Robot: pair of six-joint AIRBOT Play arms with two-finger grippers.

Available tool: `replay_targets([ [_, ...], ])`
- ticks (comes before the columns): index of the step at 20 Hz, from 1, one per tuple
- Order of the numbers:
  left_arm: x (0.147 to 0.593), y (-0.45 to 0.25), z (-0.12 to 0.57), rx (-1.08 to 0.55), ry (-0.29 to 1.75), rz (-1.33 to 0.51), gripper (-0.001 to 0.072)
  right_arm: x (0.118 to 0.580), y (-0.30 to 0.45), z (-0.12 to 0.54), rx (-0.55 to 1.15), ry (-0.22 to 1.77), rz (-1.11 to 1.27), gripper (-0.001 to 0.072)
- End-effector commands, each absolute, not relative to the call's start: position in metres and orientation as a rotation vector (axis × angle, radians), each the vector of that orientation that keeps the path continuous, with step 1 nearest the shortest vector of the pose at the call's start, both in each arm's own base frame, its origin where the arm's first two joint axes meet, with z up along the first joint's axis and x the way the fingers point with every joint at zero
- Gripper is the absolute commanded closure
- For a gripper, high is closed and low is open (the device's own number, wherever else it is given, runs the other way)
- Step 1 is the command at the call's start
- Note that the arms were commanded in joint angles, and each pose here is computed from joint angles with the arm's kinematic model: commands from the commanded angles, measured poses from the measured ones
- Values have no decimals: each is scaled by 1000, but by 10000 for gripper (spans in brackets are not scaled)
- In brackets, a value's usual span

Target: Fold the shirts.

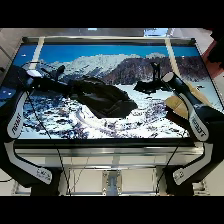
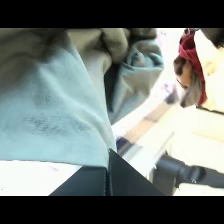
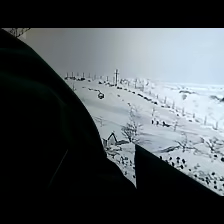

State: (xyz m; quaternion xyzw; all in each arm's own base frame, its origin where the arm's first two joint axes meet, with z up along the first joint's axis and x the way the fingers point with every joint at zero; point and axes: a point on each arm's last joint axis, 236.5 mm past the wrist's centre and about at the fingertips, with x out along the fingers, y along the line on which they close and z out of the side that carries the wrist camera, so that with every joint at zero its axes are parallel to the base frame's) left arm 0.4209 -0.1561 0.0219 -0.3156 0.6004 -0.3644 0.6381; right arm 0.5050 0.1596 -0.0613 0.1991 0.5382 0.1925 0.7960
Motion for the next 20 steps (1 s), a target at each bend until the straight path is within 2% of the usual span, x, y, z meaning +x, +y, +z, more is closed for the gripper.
replay_targets([
  [1, 416, -158, 45, -693, 1322, -921, 695, 505, 190, -90, 488, 1217, 481, 273],
  [7, 414, -159, 56, -669, 1290, -939, 695, 510, 250, -92, 404, 1204, 615, 279],
  [8, 414, -159, 57, -670, 1290, -939, 696, 508, 256, -91, 393, 1207, 632, 365],
  [9, 415, -160, 58, -676, 1285, -942, 695, 509, 259, -87, 388, 1201, 640, 495],
  [10, 417, -163, 64, -692, 1266, -956, 695, 512, 261, -80, 389, 1191, 654, 661],
  [11, 422, -167, 76, -717, 1223, -981, 696, 514, 261, -71, 381, 1184, 672, 691],
  [15, 458, -174, 195, -793, 802, -1145, 696, 528, 229, -6, 285, 1121, 703, 693],
  [18, 456, -161, 284, -663, 576, -1196, 696, 525, 187, 82, 231, 1010, 687, 694],
  [20, 444, -157, 329, -591, 496, -1187, 697, 503, 164, 155, 161, 914, 680, 694],
])
